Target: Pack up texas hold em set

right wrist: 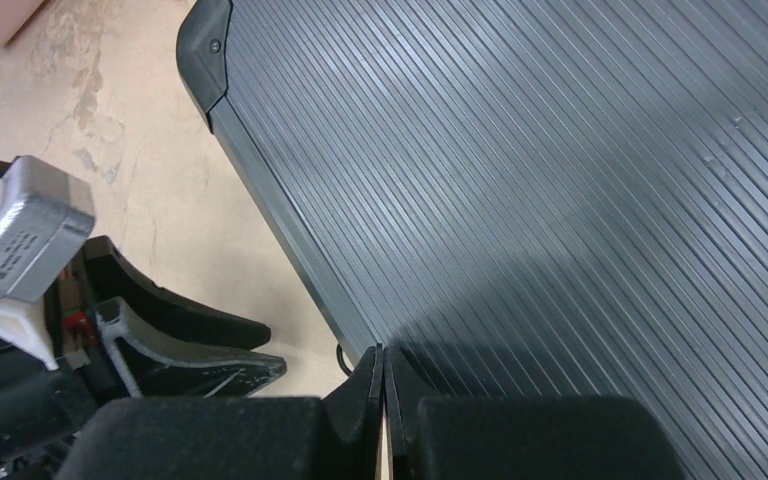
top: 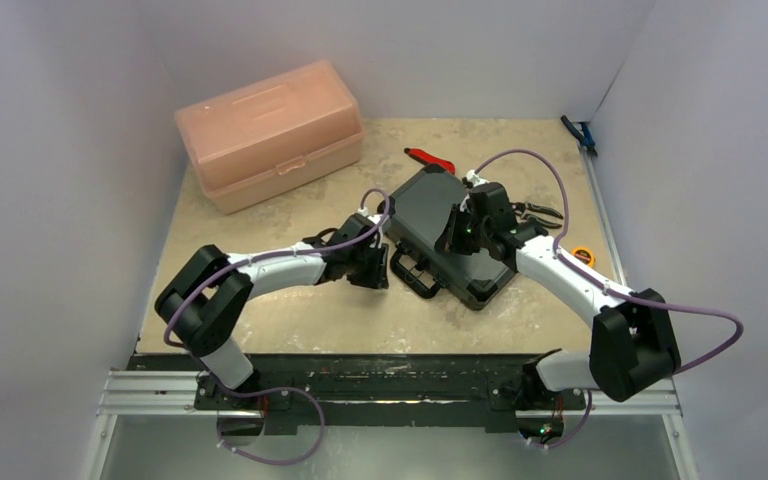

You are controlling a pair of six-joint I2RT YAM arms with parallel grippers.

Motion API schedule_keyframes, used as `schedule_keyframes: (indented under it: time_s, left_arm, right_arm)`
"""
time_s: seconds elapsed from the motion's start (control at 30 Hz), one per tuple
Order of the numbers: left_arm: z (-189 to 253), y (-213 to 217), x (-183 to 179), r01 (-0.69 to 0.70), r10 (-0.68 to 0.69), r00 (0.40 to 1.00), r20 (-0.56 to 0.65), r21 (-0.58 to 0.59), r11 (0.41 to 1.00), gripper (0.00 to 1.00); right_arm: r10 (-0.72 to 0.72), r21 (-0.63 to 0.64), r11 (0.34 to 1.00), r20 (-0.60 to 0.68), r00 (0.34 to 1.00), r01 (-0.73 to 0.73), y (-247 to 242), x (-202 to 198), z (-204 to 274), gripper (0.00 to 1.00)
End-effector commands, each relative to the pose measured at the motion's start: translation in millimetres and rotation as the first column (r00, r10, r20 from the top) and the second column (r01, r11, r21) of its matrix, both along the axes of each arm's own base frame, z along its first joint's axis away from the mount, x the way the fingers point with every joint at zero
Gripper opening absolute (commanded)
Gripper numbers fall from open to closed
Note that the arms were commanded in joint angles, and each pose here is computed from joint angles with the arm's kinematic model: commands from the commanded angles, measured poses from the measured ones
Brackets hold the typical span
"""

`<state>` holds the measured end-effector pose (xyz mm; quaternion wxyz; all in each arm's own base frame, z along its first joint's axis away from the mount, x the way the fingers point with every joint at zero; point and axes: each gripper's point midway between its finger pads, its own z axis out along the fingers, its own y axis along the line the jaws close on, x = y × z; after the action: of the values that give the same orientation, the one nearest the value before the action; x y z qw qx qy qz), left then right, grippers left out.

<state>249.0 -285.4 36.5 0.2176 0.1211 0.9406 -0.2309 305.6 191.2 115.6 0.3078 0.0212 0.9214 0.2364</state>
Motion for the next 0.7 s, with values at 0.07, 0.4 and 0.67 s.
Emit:
schedule_keyframes:
  time_s: [0.07, 0.4, 0.67]
  left_arm:
    - [8, -22, 12, -0.006, 0.007, 1.0, 0.02, -0.06, 0.998, 0.32]
    - [2, -29, 16, 0.002, -0.002, 1.0, 0.004, -0.061, 0.998, 0.3]
    - [3, -39, 19, 0.015, -0.015, 1.0, 0.0, -0.068, 0.998, 0.3]
  right_arm:
    - [-0.048, -0.163, 0.986, -0.154, 0.987, 0.022, -32, -30, -48, 0.03]
    - [-0.038, -0.161, 0.987, -0.155, 0.987, 0.013, -30, -28, -48, 0.01]
    - [-0.035, -0.158, 0.987, -0.16, 0.986, 0.009, -29, -29, -49, 0.0]
